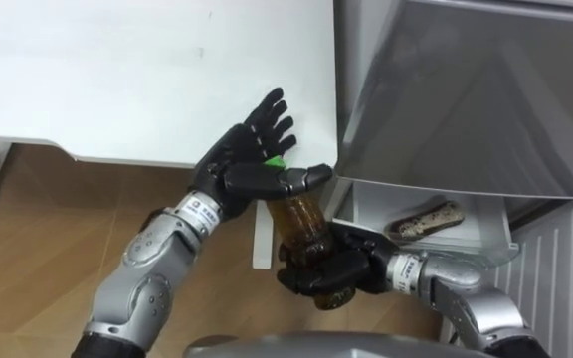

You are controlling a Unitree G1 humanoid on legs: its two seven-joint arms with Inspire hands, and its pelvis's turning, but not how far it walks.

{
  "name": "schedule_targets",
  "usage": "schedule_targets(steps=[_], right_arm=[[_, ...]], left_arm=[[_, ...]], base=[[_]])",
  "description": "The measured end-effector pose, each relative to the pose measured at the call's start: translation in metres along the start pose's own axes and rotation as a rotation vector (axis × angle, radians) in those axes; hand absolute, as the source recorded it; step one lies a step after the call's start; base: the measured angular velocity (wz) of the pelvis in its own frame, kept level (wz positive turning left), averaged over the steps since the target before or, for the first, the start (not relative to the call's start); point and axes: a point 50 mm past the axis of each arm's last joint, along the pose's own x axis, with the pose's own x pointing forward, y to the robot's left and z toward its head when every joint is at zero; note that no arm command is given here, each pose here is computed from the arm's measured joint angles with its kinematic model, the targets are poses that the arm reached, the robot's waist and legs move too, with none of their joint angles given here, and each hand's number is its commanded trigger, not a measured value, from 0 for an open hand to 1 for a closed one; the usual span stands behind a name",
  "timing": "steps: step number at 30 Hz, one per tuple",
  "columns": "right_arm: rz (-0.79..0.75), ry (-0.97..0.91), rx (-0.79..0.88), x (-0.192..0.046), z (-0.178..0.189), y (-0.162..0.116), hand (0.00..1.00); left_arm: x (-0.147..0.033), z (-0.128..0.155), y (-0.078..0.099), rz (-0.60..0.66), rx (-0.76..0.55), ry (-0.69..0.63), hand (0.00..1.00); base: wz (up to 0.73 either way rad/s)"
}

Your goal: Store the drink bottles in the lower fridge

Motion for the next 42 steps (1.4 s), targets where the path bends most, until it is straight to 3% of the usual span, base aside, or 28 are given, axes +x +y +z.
schedule_targets(steps=[12,21,31,42], right_arm=[[-0.036,0.064,-0.053,-0.007,-0.004,-0.006,1.0],[-0.062,0.13,-0.043,-0.017,-0.023,-0.005,1.0],[-0.202,0.11,0.024,-0.044,-0.034,-0.019,1.0],[-0.222,0.142,0.056,-0.049,-0.049,-0.013,1.0]], left_arm=[[-0.003,0.043,-0.01,-0.009,0.073,-0.202,0.0],[-0.017,0.077,0.006,0.141,0.108,-0.365,0.0],[-0.049,0.108,0.048,0.525,0.179,-0.525,0.0],[-0.093,0.126,0.081,0.938,0.139,-0.676,0.0]], base=[[0.01],[0.0],[0.0],[-0.01]])
